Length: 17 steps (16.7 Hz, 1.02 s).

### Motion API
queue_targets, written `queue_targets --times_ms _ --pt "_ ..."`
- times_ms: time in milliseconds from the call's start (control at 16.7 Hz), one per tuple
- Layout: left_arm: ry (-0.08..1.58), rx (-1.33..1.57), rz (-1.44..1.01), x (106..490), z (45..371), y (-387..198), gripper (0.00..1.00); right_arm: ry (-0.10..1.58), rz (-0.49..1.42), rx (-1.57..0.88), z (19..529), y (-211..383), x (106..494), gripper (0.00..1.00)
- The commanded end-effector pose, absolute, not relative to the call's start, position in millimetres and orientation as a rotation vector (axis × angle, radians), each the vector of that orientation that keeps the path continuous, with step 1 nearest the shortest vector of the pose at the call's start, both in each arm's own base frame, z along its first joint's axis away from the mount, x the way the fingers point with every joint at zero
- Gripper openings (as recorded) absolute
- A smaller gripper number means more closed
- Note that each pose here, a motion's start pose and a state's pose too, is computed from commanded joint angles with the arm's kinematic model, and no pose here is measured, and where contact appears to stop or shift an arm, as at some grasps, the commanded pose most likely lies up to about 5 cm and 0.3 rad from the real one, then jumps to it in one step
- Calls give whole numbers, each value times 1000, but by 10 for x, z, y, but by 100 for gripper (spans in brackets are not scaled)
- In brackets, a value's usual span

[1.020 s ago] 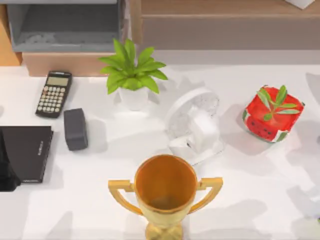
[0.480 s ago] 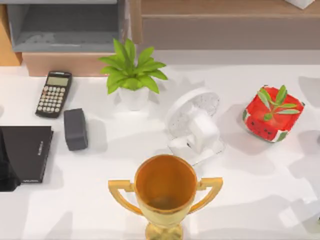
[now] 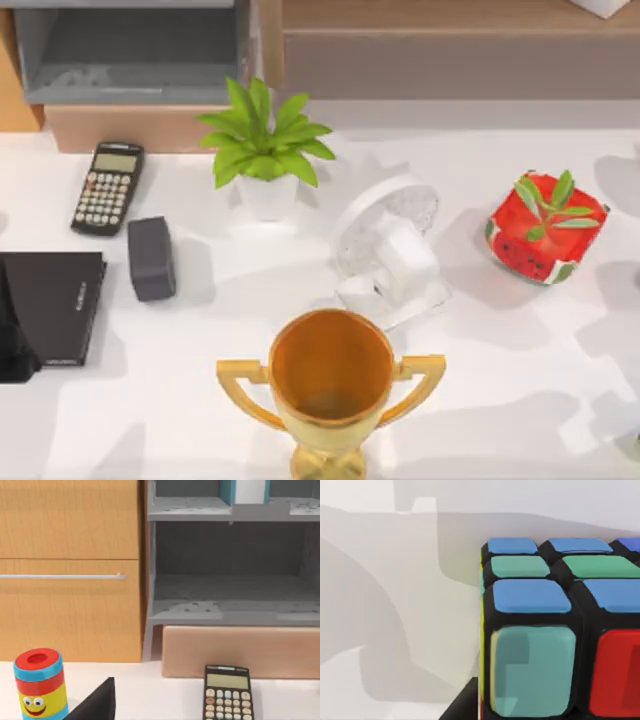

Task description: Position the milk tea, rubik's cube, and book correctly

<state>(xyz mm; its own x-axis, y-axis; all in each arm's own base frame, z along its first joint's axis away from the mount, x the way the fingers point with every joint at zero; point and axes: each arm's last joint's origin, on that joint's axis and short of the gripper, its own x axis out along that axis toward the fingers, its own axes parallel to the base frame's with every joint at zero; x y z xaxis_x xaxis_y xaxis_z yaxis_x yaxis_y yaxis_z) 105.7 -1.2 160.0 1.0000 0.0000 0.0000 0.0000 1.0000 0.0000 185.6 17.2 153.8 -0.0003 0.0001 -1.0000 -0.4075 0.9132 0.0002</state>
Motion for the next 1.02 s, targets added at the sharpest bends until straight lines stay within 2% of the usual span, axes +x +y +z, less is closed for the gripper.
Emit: queue_targets --times_ms 420,1020 --pt "0 0 0 1057 1600 -12 100 1546 329 -329 1538 172 1856 2" --pt "0 0 0 1057 1600 -12 100 1542 328 -330 1554 173 1861 0"
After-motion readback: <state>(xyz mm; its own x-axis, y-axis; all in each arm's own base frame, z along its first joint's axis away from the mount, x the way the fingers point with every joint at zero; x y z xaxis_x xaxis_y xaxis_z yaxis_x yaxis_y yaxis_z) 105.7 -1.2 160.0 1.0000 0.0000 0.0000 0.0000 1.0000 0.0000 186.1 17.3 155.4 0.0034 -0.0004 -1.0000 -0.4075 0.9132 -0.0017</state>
